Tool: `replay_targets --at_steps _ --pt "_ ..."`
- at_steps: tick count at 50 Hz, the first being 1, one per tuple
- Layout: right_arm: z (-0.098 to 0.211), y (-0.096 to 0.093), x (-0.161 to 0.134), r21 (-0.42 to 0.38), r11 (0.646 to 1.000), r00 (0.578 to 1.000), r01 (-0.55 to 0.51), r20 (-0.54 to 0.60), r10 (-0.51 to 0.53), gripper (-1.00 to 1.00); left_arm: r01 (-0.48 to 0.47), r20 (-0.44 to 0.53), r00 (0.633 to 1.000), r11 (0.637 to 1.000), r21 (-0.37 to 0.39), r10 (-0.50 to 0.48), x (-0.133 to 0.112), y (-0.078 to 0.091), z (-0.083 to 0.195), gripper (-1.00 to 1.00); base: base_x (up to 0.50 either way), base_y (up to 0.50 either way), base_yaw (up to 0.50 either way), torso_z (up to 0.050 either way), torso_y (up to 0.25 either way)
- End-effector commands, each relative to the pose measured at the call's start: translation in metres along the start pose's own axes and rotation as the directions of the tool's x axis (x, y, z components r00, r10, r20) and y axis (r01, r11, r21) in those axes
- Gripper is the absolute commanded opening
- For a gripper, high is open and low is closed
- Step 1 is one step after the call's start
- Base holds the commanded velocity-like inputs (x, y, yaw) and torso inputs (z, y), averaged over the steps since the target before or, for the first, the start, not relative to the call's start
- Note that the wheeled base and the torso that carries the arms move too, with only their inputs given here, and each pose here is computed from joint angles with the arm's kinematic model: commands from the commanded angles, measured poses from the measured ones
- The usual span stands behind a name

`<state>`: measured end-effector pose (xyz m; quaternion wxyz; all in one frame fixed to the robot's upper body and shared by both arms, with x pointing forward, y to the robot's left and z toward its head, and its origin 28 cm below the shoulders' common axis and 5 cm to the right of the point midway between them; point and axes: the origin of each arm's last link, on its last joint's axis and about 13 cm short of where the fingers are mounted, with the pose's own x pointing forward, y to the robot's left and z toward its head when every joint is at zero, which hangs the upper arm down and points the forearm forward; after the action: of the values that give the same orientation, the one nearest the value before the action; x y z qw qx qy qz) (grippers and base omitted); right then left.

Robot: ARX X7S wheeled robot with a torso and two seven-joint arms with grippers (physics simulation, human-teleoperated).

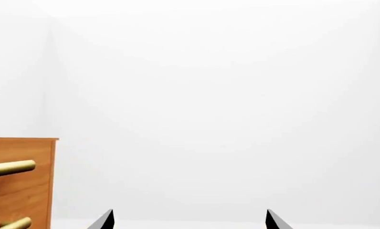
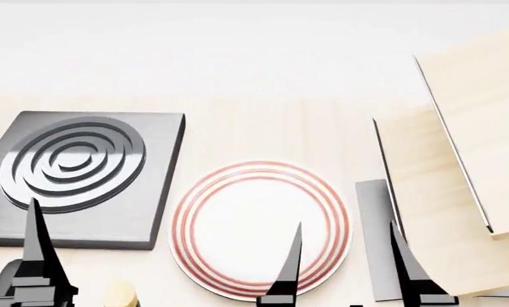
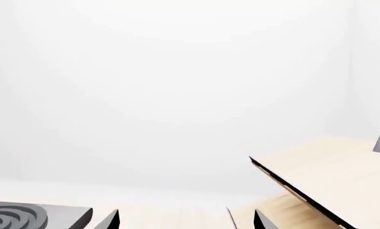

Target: Pick up the akita bowl and put it on the plate.

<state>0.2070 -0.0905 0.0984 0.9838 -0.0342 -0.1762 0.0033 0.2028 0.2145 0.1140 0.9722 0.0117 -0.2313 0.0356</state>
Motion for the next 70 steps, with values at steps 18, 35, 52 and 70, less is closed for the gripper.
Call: replay_targets --at_steps 18,35,52,70 --pt "-0.002 0.000 -0.001 -0.003 1.000 1.000 -0.011 0.011 0.011 1.00 -0.003 0.006 1.000 1.000 0.002 0.003 0.000 0.003 0.002 1.00 0.00 0.00 0.00 0.000 0.000" --pt "-0.003 0.000 -0.001 0.002 1.000 1.000 -0.010 0.005 0.010 1.00 -0.095 0.045 0.995 0.992 0.081 0.092 -0.003 0.028 0.019 1.00 0.00 0.00 0.00 0.000 0.000" --pt "0.000 -0.002 -0.001 -0.005 1.000 1.000 -0.007 0.008 0.007 1.00 -0.200 0.100 0.978 0.964 0.175 0.184 -0.005 0.049 0.041 1.00 0.00 0.00 0.00 0.000 0.000" --pt "-0.005 -0.003 0.000 -0.012 1.000 1.000 0.001 -0.003 -0.002 1.00 -0.290 0.141 0.955 0.925 0.244 0.262 -0.011 0.070 0.057 1.00 0.00 0.00 0.00 0.000 0.000"
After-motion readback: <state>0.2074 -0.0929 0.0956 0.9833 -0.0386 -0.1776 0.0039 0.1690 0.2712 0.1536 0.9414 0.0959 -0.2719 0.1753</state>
